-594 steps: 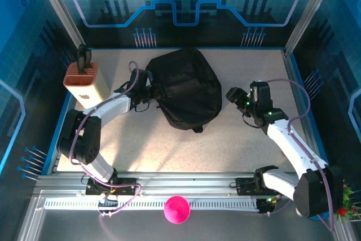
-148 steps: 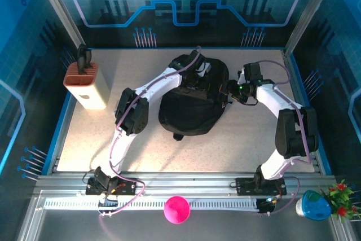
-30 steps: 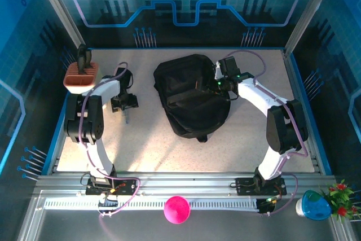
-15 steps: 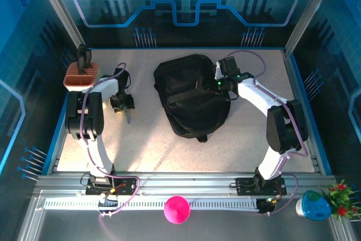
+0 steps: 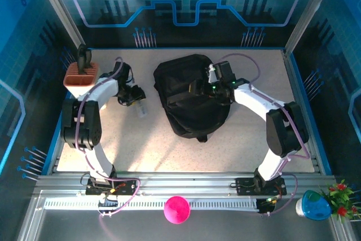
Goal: Pack the student bag
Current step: Pass the loose stationery.
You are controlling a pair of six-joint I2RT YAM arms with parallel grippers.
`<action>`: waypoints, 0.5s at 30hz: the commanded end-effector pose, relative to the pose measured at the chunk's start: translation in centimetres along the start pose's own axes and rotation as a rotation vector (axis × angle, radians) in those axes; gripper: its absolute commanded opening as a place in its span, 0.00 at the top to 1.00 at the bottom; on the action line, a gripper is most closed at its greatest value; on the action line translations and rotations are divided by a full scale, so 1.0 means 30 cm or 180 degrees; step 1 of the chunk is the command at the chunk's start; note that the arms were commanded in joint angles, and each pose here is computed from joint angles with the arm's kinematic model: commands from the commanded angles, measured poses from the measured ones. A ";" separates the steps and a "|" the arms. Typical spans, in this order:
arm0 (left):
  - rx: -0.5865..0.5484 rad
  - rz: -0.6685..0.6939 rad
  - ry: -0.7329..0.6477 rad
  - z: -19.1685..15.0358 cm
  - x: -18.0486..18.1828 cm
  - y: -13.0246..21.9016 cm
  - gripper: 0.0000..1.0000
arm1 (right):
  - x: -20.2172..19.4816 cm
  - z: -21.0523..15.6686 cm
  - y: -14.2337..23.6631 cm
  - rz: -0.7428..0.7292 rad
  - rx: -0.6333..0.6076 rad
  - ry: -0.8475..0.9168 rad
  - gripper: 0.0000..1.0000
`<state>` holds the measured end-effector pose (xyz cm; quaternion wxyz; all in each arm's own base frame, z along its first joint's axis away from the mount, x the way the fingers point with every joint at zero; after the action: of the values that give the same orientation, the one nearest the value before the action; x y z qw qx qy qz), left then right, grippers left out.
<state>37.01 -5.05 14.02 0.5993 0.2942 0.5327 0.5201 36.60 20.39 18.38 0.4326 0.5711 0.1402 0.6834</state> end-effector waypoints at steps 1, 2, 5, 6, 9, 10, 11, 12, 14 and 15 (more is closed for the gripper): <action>-0.0209 -0.0491 0.0302 0.010 -0.156 0.042 0.64 | 0.155 -0.055 0.006 0.0518 -0.0015 0.0399 0.16; -0.0263 -0.0588 0.0386 0.010 -0.189 0.044 0.64 | 0.179 -0.078 -0.007 0.0576 0.0017 0.0450 0.16; -0.0386 -0.0834 0.0531 0.018 -0.282 0.054 0.64 | 0.233 -0.132 -0.042 0.0746 0.0082 0.0538 0.17; -0.0407 -0.0913 0.0575 0.020 -0.309 0.057 0.65 | 0.245 -0.147 -0.054 0.0784 0.0098 0.0544 0.17; -0.0472 -0.1148 0.0652 0.029 -0.364 0.063 0.64 | 0.259 -0.176 -0.083 0.0832 0.0082 0.0533 0.18; -0.0484 -0.1203 0.0668 0.029 -0.373 0.058 0.64 | 0.254 -0.177 -0.095 0.0812 0.0067 0.0491 0.19; -0.0484 -0.1267 0.0698 0.028 -0.379 0.053 0.65 | 0.248 -0.181 -0.111 0.0826 0.0082 0.0440 0.20; -0.0459 -0.1328 0.0736 0.026 -0.383 0.047 0.65 | 0.246 -0.181 -0.123 0.0862 0.0096 0.0393 0.22; -0.0440 -0.1398 0.0768 0.026 -0.388 0.040 0.65 | 0.248 -0.183 -0.140 0.0930 0.0140 0.0346 0.25; -0.0430 -0.1417 0.0775 0.025 -0.391 0.040 0.65 | 0.249 -0.184 -0.147 0.0956 0.0152 0.0336 0.28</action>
<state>38.57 -14.84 17.96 0.6412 0.1061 0.5992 0.4675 33.44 29.56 19.31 0.3201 0.5455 0.1085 0.7669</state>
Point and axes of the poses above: each hand's point on the last joint's axis, 136 mm out from that joint toward the fingers, its own y axis back along the fingers, its own x axis along the line the jaws close on, z = x × y, the point moved 7 cm from there along y, back along the fingers, and after that the axes turned 14 degrees about -y, right-handed, at the moved point
